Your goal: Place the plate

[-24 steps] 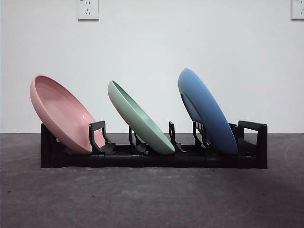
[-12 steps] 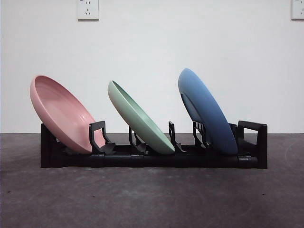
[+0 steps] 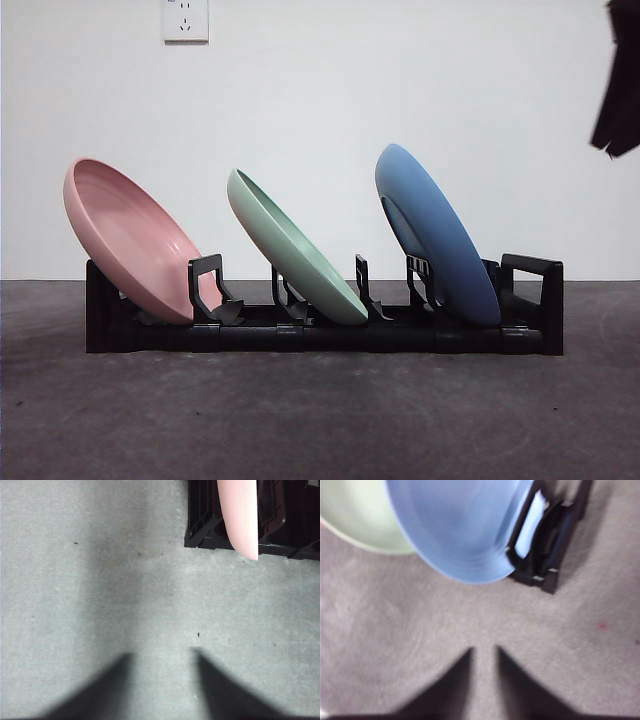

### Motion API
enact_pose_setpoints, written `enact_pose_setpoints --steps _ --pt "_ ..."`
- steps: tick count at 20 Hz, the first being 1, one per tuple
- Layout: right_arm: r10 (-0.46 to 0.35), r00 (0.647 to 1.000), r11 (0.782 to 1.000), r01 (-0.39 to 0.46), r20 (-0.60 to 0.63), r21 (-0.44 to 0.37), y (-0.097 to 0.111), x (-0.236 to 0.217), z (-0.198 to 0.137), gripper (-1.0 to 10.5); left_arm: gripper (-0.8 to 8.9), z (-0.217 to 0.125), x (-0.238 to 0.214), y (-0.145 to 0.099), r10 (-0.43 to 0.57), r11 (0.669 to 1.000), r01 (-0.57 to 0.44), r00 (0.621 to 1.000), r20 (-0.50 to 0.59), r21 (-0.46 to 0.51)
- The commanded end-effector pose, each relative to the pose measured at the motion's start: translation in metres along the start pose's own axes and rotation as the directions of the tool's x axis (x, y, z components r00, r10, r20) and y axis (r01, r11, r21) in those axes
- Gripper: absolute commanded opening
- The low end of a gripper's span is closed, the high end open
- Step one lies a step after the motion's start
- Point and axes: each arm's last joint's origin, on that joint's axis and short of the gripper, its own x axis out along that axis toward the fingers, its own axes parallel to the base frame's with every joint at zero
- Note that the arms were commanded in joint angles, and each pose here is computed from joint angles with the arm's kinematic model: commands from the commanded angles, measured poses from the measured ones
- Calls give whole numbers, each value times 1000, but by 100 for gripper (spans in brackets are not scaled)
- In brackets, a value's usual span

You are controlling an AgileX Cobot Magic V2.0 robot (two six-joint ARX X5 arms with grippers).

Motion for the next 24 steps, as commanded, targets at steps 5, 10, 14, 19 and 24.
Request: enact_pose_setpoints --steps 5,10,14,19,24 --pt "56 998 996 -56 1 -62 24 -7 29 300 380 3 -5 -2 -12 1000 11 1000 26 19" --pt "102 994 994 -100 30 -54 51 -16 91 276 379 4 -5 -2 -13 1000 12 999 33 20" --pt "112 994 991 -111 19 -69 58 8 128 269 378 4 -5 -2 -13 1000 12 999 34 21" --pt "105 992 992 -109 -66 -58 52 61 143 259 376 4 -5 -2 -13 1000 12 999 34 21" --pt "106 984 991 -116 -144 -62 54 95 140 221 376 4 -5 -2 -13 1000 12 999 36 21"
